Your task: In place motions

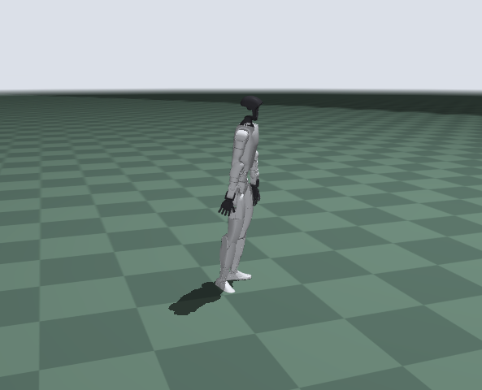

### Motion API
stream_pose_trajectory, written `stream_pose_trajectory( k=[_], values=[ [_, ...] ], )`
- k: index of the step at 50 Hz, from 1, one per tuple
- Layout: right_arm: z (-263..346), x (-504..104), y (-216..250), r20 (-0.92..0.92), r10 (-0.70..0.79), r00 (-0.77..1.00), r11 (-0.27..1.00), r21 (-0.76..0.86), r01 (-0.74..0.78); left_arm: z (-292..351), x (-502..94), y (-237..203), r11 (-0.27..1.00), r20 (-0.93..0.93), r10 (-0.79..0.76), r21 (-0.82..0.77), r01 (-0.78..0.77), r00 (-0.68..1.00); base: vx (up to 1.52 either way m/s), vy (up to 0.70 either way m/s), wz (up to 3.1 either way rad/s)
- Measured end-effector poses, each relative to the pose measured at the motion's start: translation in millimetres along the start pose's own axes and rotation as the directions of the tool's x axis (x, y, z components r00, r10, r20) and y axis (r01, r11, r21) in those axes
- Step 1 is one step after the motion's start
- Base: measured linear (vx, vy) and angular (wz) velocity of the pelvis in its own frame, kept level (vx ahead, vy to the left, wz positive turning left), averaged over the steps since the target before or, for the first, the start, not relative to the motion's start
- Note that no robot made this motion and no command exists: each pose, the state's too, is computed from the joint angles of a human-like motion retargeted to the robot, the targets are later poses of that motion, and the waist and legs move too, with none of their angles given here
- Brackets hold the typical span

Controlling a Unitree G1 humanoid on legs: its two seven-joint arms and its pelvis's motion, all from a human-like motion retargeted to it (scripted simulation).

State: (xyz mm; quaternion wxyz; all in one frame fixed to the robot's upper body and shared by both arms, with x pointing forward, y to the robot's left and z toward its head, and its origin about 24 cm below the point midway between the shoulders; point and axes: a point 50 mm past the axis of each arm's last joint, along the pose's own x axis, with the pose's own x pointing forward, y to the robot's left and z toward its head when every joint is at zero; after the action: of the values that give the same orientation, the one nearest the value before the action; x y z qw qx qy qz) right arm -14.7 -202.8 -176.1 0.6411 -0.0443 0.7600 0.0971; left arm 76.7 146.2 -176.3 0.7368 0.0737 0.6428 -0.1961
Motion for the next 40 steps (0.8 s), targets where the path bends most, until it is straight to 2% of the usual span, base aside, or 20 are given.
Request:
stream_pose_trajectory(
  k=[5,9,14,17,28,34,40],
  values=[
    [-11,1,-1,-0.062,-0.072,0.995,0.997,-0.039,0.070,-17,-1,5,0.995,-0.029,0.092,0.041,-0.091,0.995,0.33,-0.37,2.78],
    [-14,3,9,-0.055,-0.046,0.997,0.999,-0.006,0.045,-39,-3,7,0.973,-0.069,0.179,-0.131,-0.187,0.981,0.47,-0.42,1.89],
    [-19,6,21,-0.054,0.021,0.998,0.997,0.073,-0.017,-70,-6,-5,0.895,-0.212,0.179,-0.370,-0.248,0.961,0.48,-0.37,1.09],
    [-16,5,22,-0.050,0.023,0.998,0.997,0.080,-0.019,-80,-8,-6,0.850,-0.255,0.166,-0.452,-0.269,0.953,0.40,-0.35,0.92],
    [1,3,13,-0.014,-0.008,1.000,1.000,-0.005,0.008,-102,-12,-7,0.900,-0.292,0.125,-0.368,-0.232,0.948,0.38,-0.32,0.75],
    [21,1,10,0.072,-0.014,0.997,1.000,0.012,0.013,-104,-11,-18,0.902,-0.307,0.069,-0.387,-0.190,0.949,0.30,-0.30,1.08],
    [47,0,24,0.151,0.031,0.988,0.997,0.062,-0.041,-97,-12,-5,0.922,-0.284,0.078,-0.344,-0.178,0.956,-0.04,-0.37,1.44]
  ],
)
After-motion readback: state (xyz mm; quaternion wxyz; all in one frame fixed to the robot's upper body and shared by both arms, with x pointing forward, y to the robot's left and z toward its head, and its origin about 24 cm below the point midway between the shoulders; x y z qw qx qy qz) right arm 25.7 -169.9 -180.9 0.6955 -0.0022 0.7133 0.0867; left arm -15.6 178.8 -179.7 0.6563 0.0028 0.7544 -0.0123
